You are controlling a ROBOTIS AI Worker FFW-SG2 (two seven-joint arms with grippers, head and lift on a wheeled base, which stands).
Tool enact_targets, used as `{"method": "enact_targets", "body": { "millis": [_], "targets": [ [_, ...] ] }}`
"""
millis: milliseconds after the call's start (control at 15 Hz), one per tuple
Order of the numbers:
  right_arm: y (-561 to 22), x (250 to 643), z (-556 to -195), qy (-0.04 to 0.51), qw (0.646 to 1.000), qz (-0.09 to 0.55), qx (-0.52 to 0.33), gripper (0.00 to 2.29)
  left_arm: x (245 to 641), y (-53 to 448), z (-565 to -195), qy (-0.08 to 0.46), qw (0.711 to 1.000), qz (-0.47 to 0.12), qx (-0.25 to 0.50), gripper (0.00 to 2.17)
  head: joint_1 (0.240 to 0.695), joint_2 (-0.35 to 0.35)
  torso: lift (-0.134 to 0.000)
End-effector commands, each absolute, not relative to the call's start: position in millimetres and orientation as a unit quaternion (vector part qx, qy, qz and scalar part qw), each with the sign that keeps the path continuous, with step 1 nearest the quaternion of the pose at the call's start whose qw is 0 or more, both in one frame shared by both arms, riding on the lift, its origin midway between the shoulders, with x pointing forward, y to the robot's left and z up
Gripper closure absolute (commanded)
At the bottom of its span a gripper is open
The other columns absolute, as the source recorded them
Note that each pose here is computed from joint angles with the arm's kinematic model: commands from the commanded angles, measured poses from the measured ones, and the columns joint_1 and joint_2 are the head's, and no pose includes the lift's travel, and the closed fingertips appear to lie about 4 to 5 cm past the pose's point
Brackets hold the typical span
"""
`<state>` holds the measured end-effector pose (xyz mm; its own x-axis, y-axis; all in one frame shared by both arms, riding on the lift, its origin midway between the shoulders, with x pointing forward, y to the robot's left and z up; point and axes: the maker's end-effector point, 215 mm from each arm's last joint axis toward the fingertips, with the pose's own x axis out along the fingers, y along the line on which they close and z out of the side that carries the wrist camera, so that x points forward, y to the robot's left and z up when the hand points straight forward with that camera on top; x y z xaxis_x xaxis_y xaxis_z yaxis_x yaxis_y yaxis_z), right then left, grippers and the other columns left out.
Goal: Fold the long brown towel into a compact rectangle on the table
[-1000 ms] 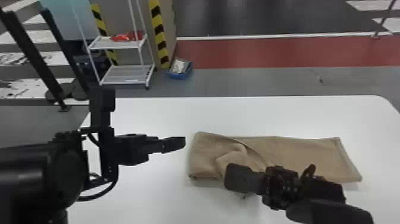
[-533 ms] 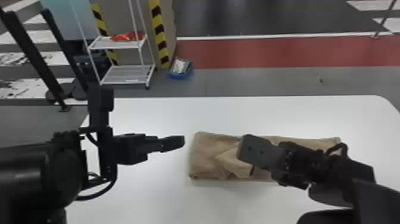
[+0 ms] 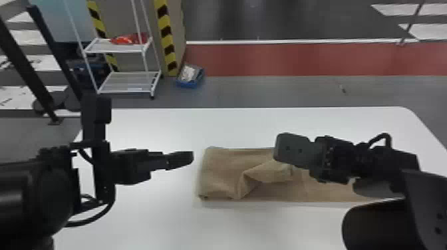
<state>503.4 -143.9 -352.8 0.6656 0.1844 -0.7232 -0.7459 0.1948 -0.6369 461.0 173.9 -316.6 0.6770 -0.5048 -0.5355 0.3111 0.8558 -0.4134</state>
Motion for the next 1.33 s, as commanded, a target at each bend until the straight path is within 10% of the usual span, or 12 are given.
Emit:
{"method": "enact_targets", "body": {
  "millis": [0,333,533,800,1000,1267],
  "targets": [
    [-156,516,-352,0.257,0.719,0.319,-0.562,1.07,459,172,-319,0.337,0.902,-0.225,-0.147,0.03,0.695,0.037,-0.125],
    [-187,525,-367,0.286,0.720,0.297,-0.559,0.14,459,173,-321,0.339,0.903,-0.222,-0.145,0.03,0.695,0.009,-0.125],
    [-222,529,-359,0.302,0.757,0.264,-0.516,0.12,460,173,-325,0.345,0.901,-0.220,-0.146,0.03,0.695,-0.013,-0.125],
    [-264,489,-378,0.398,0.875,0.190,-0.200,0.13,464,167,-329,0.351,0.899,-0.222,-0.140,0.03,0.695,-0.074,-0.125],
    [-252,443,-404,0.468,0.873,0.138,0.012,0.14,467,162,-334,0.358,0.896,-0.224,-0.137,0.03,0.695,-0.115,-0.125],
    [-259,493,-362,0.421,0.896,0.132,0.050,0.18,468,161,-335,0.360,0.896,-0.224,-0.133,0.03,0.695,-0.113,-0.125]
  ]
}}
